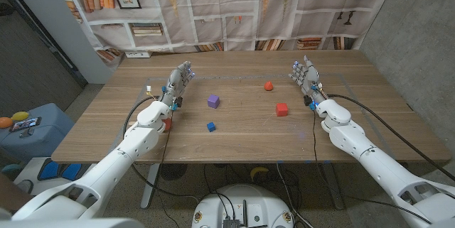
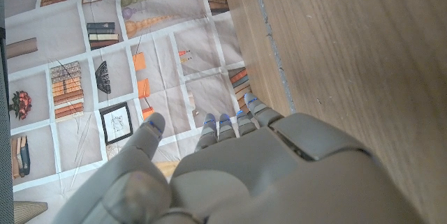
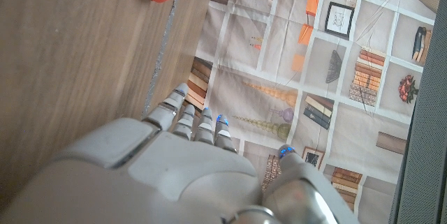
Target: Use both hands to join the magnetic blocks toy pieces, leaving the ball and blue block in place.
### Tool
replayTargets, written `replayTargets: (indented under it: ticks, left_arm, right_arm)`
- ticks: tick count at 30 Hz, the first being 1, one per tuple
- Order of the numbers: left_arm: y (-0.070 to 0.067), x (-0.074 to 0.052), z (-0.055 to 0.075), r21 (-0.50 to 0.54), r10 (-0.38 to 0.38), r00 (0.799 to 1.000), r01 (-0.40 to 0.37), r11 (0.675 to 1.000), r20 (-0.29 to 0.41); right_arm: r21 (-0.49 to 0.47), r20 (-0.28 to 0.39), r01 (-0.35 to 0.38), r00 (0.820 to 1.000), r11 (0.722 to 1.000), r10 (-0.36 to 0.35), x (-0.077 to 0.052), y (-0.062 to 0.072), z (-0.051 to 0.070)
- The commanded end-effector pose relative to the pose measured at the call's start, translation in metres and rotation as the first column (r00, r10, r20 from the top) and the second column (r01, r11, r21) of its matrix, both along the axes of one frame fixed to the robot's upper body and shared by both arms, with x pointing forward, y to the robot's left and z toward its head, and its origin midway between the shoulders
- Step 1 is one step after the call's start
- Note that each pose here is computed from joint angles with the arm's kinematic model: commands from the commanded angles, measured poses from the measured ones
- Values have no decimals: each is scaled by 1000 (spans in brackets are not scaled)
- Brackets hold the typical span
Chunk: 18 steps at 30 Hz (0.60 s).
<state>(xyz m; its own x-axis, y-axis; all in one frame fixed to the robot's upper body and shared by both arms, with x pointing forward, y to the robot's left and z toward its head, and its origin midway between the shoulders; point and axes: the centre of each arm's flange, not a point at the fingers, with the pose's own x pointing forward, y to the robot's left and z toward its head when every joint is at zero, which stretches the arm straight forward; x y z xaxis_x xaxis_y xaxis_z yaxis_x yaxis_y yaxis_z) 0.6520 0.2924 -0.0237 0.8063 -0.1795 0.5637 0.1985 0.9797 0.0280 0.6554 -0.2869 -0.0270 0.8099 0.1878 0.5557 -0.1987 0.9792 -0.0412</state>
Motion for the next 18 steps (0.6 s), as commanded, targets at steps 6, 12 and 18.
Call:
replayTargets:
  ticks: [6,12,18]
  left_arm:
    - [6,-7,3,17,-8,1000,8,1000,7]
    - [10,-8,1,3,-8,1000,8,1000,11]
    - [11,-9,1,-11,-14,1000,14,1000,15]
  right_arm:
    - [-54,34,36,999,998,-34,-12,3,4]
    - [-105,57,58,997,993,-53,-26,6,7]
    - [-135,70,61,996,989,-52,-35,8,8]
